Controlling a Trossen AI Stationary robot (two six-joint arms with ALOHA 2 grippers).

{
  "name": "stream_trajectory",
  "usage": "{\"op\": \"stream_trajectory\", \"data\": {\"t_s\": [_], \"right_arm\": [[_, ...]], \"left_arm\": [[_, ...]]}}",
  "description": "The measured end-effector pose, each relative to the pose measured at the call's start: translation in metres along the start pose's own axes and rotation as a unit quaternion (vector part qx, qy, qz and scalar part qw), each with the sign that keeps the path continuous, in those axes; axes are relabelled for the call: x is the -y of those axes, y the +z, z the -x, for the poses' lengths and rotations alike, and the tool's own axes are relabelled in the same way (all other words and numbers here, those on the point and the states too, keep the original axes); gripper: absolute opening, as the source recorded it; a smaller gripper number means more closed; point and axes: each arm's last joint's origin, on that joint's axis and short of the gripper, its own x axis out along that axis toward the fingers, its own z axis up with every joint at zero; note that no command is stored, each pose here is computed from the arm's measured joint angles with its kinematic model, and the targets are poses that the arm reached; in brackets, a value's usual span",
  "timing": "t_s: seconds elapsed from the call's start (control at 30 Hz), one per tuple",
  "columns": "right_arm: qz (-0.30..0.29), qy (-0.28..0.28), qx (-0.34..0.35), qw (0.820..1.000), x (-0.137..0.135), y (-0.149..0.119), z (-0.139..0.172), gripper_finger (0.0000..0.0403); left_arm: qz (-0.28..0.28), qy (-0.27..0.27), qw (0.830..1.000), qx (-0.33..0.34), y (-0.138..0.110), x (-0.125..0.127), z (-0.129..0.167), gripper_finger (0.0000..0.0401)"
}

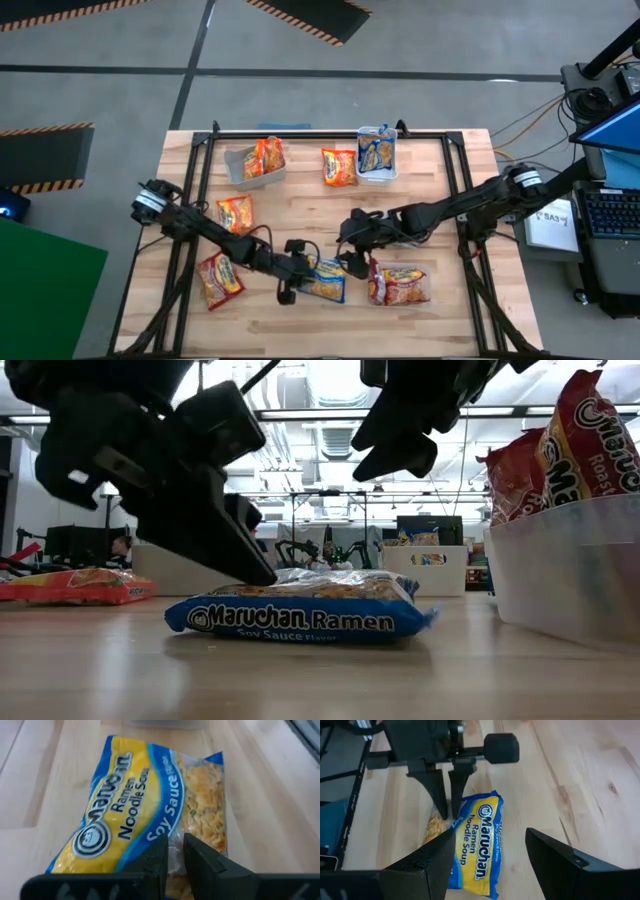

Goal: Sort Maruchan noodles
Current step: Put the blue noodle pack into the white bin

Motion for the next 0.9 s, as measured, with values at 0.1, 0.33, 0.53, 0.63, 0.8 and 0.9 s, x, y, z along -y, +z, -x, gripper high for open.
{"op": "stream_trajectory", "data": {"t_s": [0.1,0.33,0.53,0.63,0.8,0.9], "right_arm": [[-0.002,-0.002,-0.003,1.0,0.001,0.0,-0.001,0.0228],[-0.095,-0.024,-0.009,0.995,0.02,0.005,-0.001,0.0228],[-0.202,-0.033,-0.042,0.978,0.052,0.008,0.0,0.0228],[-0.221,-0.035,-0.05,0.973,0.062,0.008,-0.003,0.0228],[-0.225,-0.046,-0.06,0.971,0.071,0.004,-0.013,0.0228],[-0.224,-0.045,-0.068,0.971,0.073,0.001,-0.023,0.0228]], "left_arm": [[0.001,0.017,1.0,0.004,-0.002,-0.005,0.0,0.004],[-0.004,0.192,0.981,0.012,-0.011,-0.029,0.006,0.004],[-0.023,0.183,0.982,0.025,0.001,-0.033,0.021,0.004],[-0.032,0.154,0.987,0.04,0.009,-0.029,0.029,0.004],[-0.045,0.095,0.994,0.027,0.009,-0.023,0.031,0.004],[-0.047,0.089,0.995,0.011,0.004,-0.023,0.025,0.004]]}}
